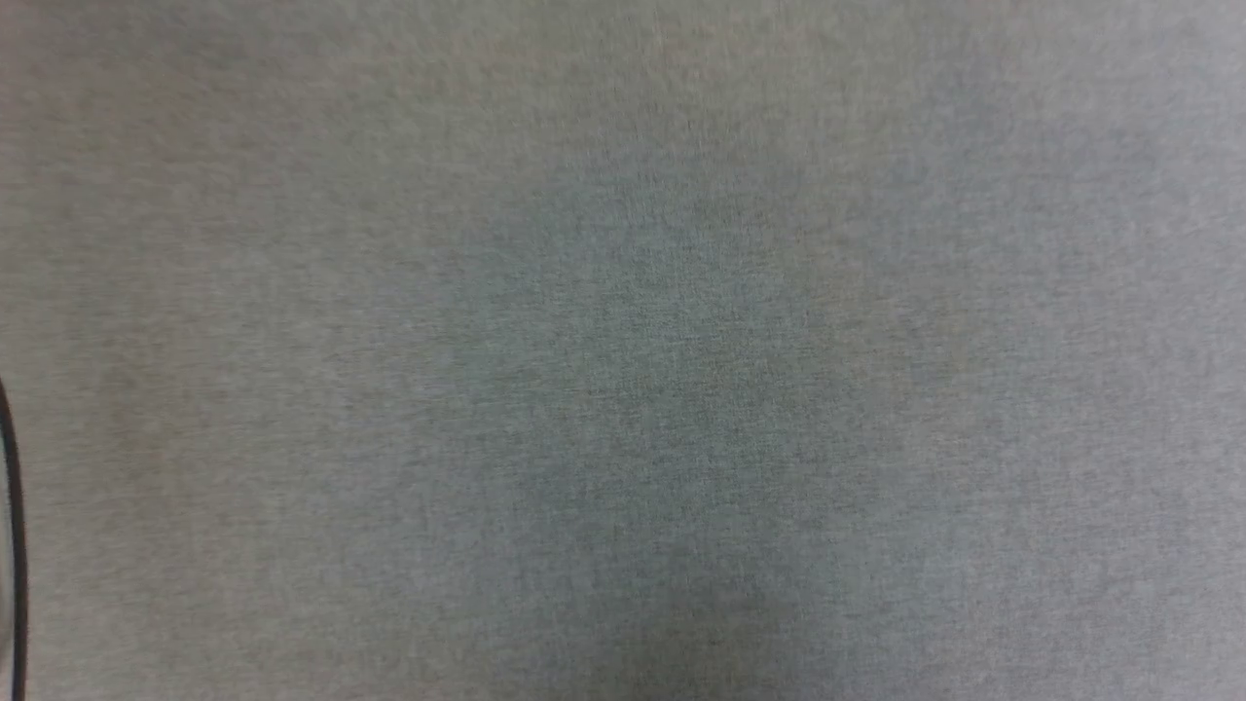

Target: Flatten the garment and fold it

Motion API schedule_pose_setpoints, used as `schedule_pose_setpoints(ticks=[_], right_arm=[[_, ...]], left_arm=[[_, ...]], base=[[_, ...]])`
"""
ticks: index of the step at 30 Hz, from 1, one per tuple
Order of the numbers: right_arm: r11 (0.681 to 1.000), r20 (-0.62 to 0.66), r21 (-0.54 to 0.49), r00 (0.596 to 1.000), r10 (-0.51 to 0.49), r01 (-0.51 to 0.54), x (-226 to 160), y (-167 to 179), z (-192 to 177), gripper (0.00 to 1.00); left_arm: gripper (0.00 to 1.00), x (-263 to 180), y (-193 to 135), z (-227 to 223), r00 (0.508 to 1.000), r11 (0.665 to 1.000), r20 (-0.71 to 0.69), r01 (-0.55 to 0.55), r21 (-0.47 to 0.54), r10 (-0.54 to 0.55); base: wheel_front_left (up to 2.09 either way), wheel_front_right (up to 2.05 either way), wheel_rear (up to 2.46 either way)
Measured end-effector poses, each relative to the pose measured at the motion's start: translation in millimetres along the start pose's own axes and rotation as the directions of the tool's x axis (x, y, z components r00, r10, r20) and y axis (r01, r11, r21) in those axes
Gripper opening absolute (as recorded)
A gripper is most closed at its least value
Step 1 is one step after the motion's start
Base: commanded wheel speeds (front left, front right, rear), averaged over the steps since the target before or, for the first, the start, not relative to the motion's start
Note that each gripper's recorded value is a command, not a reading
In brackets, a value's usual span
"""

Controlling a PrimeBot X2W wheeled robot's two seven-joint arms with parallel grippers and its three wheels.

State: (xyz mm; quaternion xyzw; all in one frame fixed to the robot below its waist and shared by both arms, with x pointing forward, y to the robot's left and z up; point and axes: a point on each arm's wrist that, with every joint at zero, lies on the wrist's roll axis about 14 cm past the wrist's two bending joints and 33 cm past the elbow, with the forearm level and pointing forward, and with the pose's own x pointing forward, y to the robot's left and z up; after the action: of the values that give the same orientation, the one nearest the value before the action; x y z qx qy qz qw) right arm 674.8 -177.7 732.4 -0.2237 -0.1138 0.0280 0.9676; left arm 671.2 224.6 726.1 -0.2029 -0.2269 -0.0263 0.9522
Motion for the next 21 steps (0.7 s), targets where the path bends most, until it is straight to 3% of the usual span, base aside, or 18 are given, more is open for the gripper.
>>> schedule_pose_setpoints(ticks=[4, 11, 17, 21], right_arm=[[1.0, 0.047, -0.016, 0.999, -0.003, 0.004, 15.1, 4.7, -2.6, 0.0], [0.994, -0.099, 0.047, 0.989, 0.107, -0.103, 5.2, 47.4, -70.3, 0.0], [0.961, -0.286, 0.193, 0.926, 0.246, -0.196, -52.2, 94.4, -145.1, 0.0], [0.928, -0.375, 0.296, 0.866, 0.331, -0.227, -112.3, 116.7, -174.8, 0.0]], left_arm=[[0.0, 8.7, 12.7, -14.8, 0.999, 1.0, 0.036, -0.013, -0.015, 0.014], [0.0, -26.1, 50.0, -93.6, 0.976, 0.996, -0.203, -0.073, 0.044, 0.08], [0.0, -106.7, 84.8, -159.9, 0.86, 0.982, -0.487, -0.073, 0.174, 0.15], [0.0, -177.7, 97.1, -178.4, 0.744, 0.978, -0.642, -0.073, 0.194, 0.183]], base=[[0.0, 0.0, 0.0], [0.0, 0.0, 0.0], [0.0, 0.0, 0.0], [0.0, 0.0, 0.0]])
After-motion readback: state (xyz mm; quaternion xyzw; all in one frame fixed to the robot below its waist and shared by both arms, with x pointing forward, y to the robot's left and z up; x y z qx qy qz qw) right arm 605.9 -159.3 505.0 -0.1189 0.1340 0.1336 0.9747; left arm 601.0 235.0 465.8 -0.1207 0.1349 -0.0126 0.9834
